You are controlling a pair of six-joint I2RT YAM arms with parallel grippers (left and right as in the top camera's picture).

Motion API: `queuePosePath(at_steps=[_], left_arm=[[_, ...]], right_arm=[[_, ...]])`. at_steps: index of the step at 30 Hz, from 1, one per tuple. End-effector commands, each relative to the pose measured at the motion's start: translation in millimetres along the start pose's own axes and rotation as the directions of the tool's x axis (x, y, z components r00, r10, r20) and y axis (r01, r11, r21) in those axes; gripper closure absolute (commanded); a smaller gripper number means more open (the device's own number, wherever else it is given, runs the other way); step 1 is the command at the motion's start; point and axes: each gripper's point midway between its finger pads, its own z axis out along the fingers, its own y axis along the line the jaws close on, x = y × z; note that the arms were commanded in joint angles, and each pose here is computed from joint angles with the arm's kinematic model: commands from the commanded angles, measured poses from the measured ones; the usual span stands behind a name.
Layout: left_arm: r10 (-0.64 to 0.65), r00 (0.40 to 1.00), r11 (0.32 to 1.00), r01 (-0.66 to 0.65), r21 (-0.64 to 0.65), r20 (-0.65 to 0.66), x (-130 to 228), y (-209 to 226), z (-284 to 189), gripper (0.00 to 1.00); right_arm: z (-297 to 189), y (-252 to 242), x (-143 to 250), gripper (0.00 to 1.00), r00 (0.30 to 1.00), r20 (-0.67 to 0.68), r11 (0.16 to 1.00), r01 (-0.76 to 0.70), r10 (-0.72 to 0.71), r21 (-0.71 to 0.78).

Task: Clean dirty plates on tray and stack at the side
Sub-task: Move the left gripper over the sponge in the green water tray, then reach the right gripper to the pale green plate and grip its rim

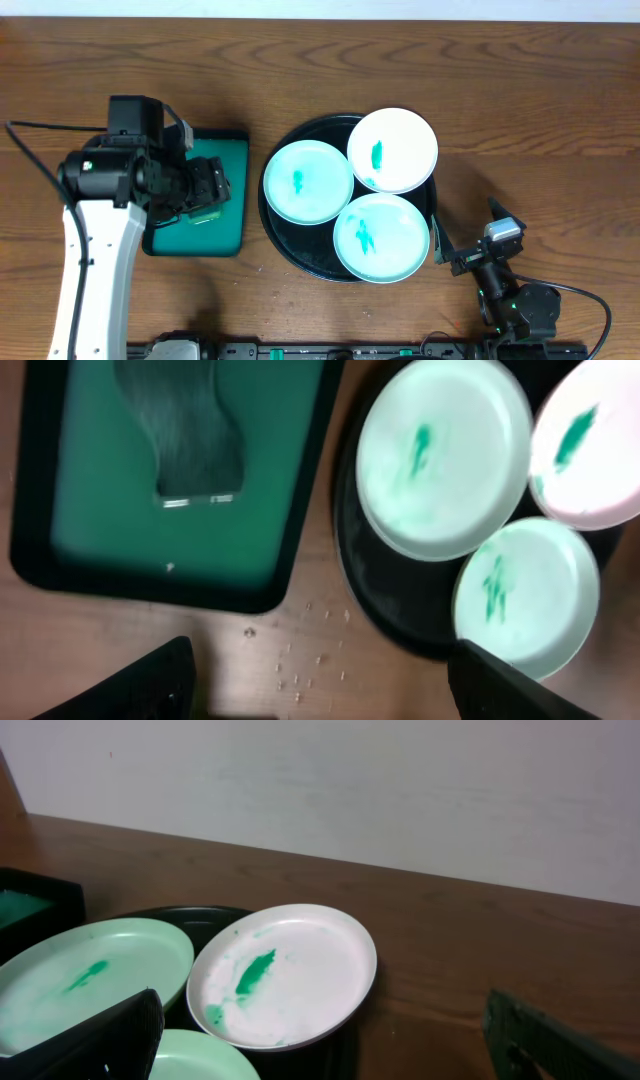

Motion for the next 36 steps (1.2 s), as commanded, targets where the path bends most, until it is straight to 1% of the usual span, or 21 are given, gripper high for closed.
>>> queuePosePath(at_steps=[1,9,12,17,20,24,26,28,31,34,36], left_arm=[[-0.004,1.0,1.0,0.004,0.014,0.006,-2.9,-2.8,-3.9,0.18],[-0.004,1.0,1.0,0.004,0.014,0.008,-2.8,-2.8,-4.3,0.19],[-0.004,1.0,1.0,0.004,0.014,0.008,-2.8,-2.8,-4.2,0.19],[-0.004,1.0,1.0,0.004,0.014,0.008,-2.8,-2.8,-4.2,0.19],[-0.004,1.0,1.0,0.004,0.014,0.008,-2.8,-2.8,-4.3,0.18],[-0.004,1.0,1.0,0.004,0.014,0.008,-2.8,-2.8,-4.2,0.19],[-0.004,1.0,1.0,0.004,0.014,0.008,-2.9,-2.8,-4.2,0.18],[-0.003,1.0,1.0,0.003,0.015,0.013,-4.0,-3.1,-4.2,0.19],[0.001,1.0,1.0,-0.002,0.02,0.028,-7.9,-4.3,-4.3,0.19],[0.002,0.999,1.0,-0.003,0.021,0.034,-9.2,-4.6,-4.4,0.19],[0.002,0.999,1.0,-0.003,0.021,0.034,-9.2,-4.6,-4.4,0.19]], right_arm=[[0.3,1.2,1.8,0.01,1.0,-0.006,1.0,0.0,0.0,-0.003],[0.3,1.2,1.8,0.01,1.0,-0.006,1.0,0.0,0.0,-0.003],[0.2,-4.4,1.9,0.01,1.0,-0.006,1.0,0.001,-0.001,0.029],[0.2,-4.7,1.9,0.01,1.0,-0.006,1.0,0.0,0.0,0.031],[0.1,-4.0,-6.0,0.01,1.0,0.025,1.0,0.001,-0.001,0.027],[-2.1,12.8,-30.3,0.01,0.99,0.116,0.994,-0.071,0.08,-0.08],[-4.2,20.6,-37.8,0.01,0.984,0.124,0.985,-0.112,0.128,-0.131],[-6.6,27.5,-41.9,0.01,0.985,0.098,0.978,-0.126,0.144,-0.167],[-9.5,28.8,-48.2,0.01,0.988,0.022,0.976,-0.147,0.152,-0.16],[-10.6,29.0,-65.4,0.01,0.992,-0.045,0.981,-0.123,0.117,-0.152],[-7.1,27.8,-83.9,0.01,0.99,-0.083,0.981,-0.124,0.112,-0.149]])
